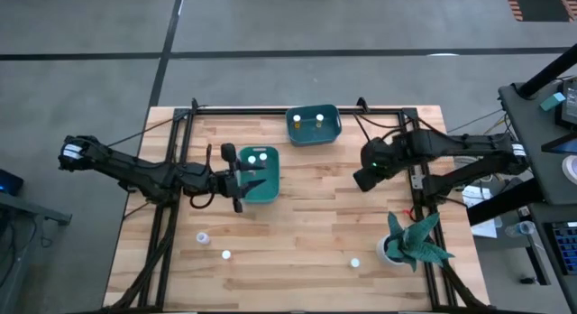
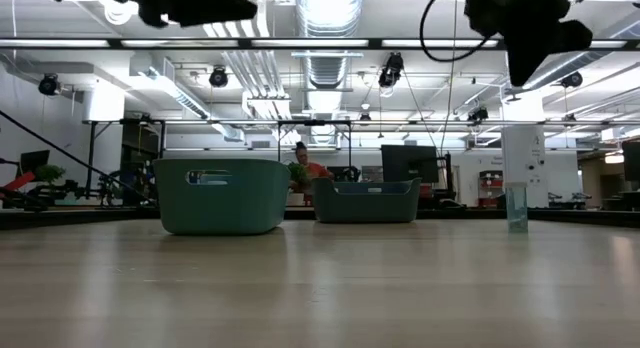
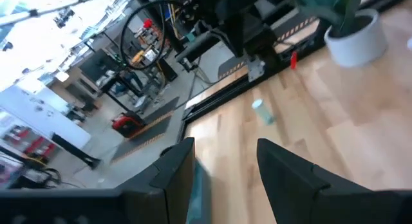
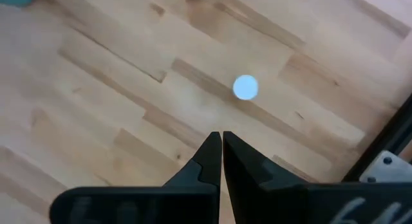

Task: Pick and place medicine bottles into bin by pill shape (circle, oval)
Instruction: Put the blue tablet pill bottle into the blue bin

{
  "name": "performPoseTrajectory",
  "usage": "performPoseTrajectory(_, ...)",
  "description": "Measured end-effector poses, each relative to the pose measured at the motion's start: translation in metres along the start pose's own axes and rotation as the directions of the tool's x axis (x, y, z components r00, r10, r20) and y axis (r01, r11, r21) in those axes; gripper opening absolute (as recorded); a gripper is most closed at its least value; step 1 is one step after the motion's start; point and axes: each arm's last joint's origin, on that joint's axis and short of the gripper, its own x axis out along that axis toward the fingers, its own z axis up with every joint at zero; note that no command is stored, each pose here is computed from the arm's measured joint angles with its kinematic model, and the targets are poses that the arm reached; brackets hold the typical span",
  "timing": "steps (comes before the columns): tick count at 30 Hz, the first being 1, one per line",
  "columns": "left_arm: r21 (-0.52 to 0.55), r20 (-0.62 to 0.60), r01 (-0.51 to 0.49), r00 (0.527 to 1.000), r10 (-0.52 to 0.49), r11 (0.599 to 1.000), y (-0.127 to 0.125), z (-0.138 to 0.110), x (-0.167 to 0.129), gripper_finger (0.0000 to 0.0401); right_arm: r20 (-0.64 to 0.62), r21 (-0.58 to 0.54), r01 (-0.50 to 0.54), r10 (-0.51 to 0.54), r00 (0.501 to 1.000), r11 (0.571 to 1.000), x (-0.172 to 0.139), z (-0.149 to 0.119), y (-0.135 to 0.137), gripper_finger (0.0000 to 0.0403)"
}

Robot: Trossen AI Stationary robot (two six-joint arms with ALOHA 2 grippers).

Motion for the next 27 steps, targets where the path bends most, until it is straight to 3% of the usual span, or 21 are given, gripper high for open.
performPoseTrajectory(6, 0.006, 0.039, -0.107, 0.994, 0.106, 0.994, 0.012, -0.011, -0.01, 0.0153, -0.058, 0.052, 0.05, -0.047, 0.997, 0.997, 0.017, 0.023, -0.006, 0.0009)
performPoseTrajectory(11, 0.005, 0.022, -0.138, 0.99, 0.138, 0.99, 0.016, -0.024, -0.016, 0.0153, -0.144, 0.091, 0.048, -0.034, 0.989, 0.995, 0.03, 0.039, -0.01, 0.0021)
performPoseTrajectory(27, -0.022, 0.072, -0.196, 0.978, 0.197, 0.98, 0.02, -0.035, -0.033, 0.0153, -0.234, 0.097, 0.107, -0.081, 0.969, 0.99, 0.073, 0.046, -0.015, 0.0202)
